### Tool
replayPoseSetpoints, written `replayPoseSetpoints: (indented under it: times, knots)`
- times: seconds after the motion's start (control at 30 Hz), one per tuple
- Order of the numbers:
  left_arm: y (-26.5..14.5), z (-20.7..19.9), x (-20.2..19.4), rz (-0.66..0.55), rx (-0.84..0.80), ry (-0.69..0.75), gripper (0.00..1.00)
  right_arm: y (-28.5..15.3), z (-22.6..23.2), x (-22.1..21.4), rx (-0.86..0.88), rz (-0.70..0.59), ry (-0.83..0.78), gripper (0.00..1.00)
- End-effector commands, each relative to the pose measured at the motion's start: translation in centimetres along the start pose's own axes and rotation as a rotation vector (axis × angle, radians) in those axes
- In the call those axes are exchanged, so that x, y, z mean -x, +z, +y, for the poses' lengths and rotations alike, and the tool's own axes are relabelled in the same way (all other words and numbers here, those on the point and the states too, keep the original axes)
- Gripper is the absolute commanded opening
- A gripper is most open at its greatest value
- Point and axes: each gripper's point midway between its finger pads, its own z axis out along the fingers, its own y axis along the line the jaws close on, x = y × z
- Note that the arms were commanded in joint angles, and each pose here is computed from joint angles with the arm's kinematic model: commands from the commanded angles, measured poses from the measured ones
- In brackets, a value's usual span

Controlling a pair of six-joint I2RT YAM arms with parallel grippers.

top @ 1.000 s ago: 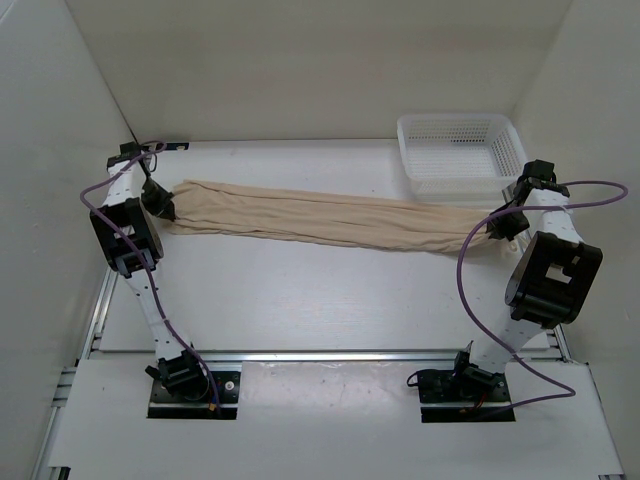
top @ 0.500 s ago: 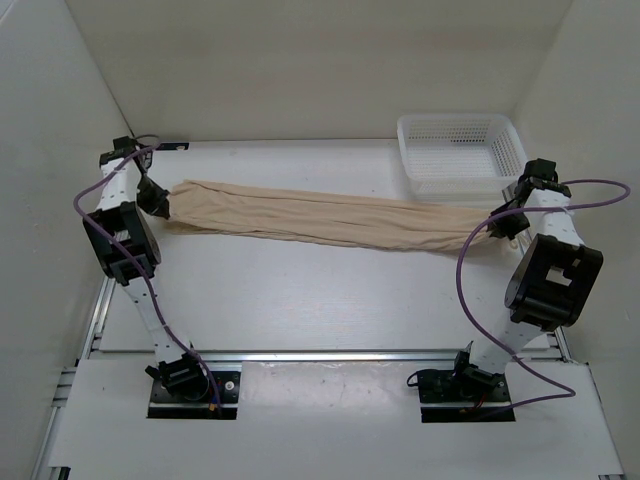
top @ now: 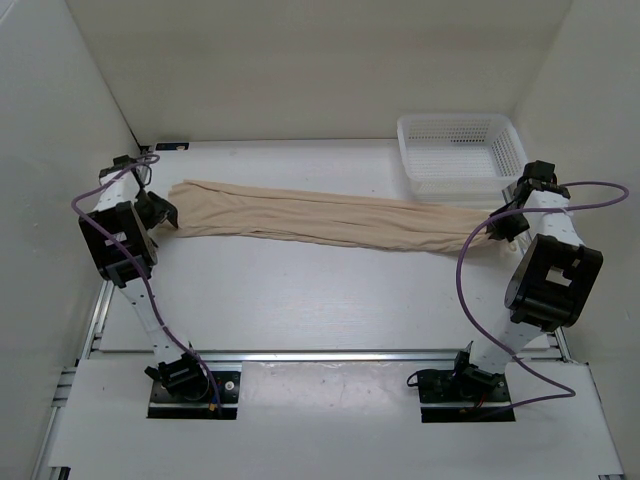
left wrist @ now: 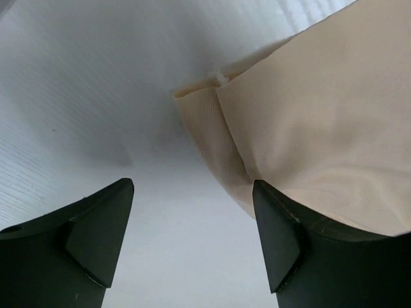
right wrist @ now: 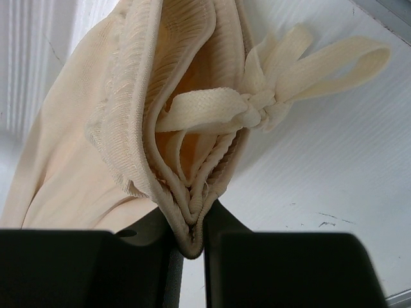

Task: Fold and stack the trousers
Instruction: Fold the trousers

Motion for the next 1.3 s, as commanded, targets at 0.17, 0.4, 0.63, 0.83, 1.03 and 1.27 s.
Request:
replayPoseSetpoints:
  times: [0.17,0.4,0.63,0.83,1.03,1.27]
  knots:
    - [1.1,-1.6,0.0,0.011,-0.056,0.009,0.87,-1.3,0.8,0.8,0.054,-0.035,-0.003,0.0]
    - [2.9,-3.7,1.4,-0.001,-0.069,0.014,0.76,-1.4,1.0,1.0,0.06,-0.042,-0.002,0.0]
    - [3.2,-4.8,2.6,-0.02,-0.071,0.013,0.14,-1.1,0.8,1.0,0.047,-0.041,-0.002,0.0]
    - [0.8,-5.8,4.2,-0.063,-0.099,0.002,0.1,-1.1,0.1,1.3,0.024,-0.048,-0.003,0.0]
    - [-7.1,-7.6,6.7,-0.211,-0.237,-0.019,0.1,-1.5,-0.2,2.0,0.027,-0.063,0.024,0.0]
    - [-12.2,-9.5,9.0,-0.291,-0.358,-0.026,0.1,-4.3,3.0,3.9,0.135,-0.083,0.088,0.0]
